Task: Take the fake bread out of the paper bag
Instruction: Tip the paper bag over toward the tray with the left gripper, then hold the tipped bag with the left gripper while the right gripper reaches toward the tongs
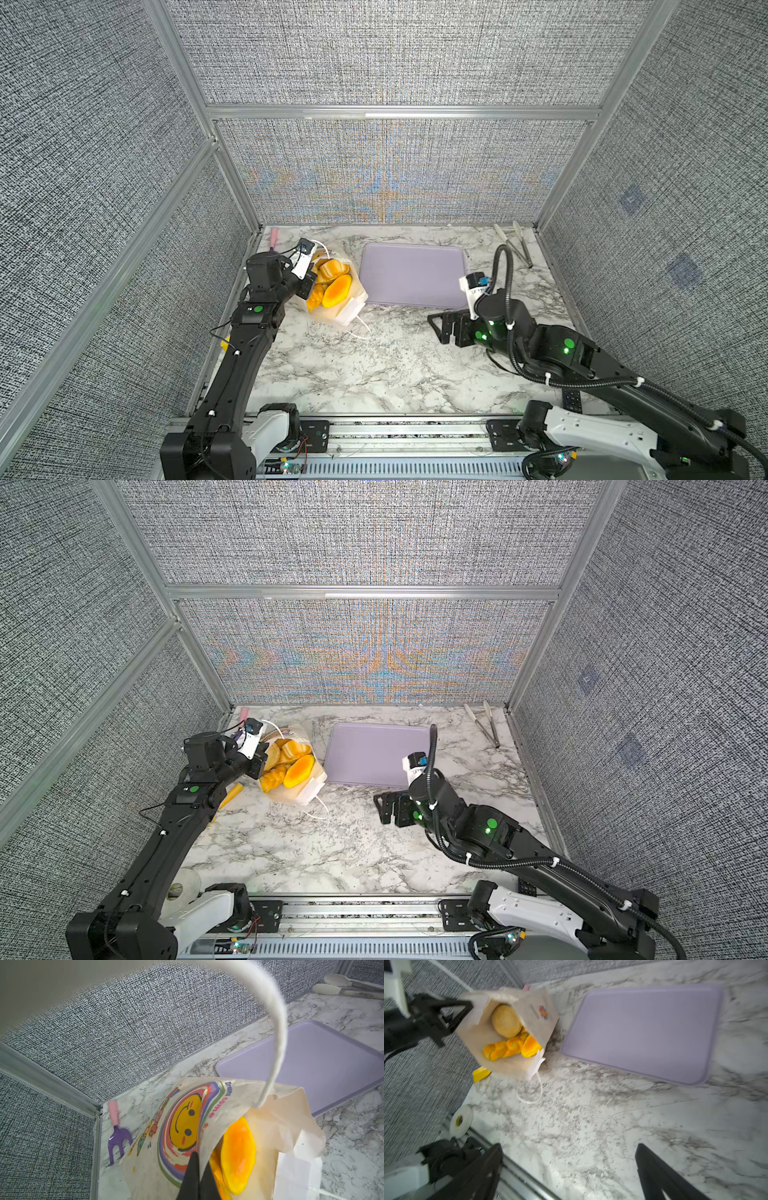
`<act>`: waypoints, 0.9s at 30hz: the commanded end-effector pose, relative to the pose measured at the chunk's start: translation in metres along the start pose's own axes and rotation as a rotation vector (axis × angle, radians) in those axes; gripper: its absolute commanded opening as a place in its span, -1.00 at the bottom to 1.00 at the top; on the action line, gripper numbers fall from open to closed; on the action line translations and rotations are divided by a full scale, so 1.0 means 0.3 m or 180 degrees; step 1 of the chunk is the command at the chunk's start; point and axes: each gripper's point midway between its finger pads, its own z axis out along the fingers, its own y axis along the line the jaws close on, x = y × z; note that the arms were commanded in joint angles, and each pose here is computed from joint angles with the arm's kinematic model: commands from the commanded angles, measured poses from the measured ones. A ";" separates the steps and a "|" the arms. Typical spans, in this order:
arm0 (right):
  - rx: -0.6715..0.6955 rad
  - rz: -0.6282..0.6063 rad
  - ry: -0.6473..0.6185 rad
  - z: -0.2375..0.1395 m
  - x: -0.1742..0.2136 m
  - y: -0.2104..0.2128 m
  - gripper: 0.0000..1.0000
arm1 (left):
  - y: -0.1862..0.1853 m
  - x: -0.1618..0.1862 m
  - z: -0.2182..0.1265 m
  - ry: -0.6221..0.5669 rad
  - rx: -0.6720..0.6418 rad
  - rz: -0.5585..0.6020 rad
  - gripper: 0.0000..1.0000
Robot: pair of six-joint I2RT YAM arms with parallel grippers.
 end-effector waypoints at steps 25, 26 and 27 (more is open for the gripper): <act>0.1864 -0.0204 0.0169 0.477 -0.401 -1.423 0.98 | -0.071 0.021 -0.045 -0.0215 0.0171 -0.0008 -1.00; 0.1879 -0.0241 0.0258 0.494 -0.396 -1.445 0.98 | -0.074 0.026 -0.045 -0.0215 0.0178 -0.0028 -1.00; 0.1869 -0.0262 0.0314 0.511 -0.393 -1.467 0.98 | -0.078 0.031 -0.045 -0.0217 0.0182 -0.0042 -1.00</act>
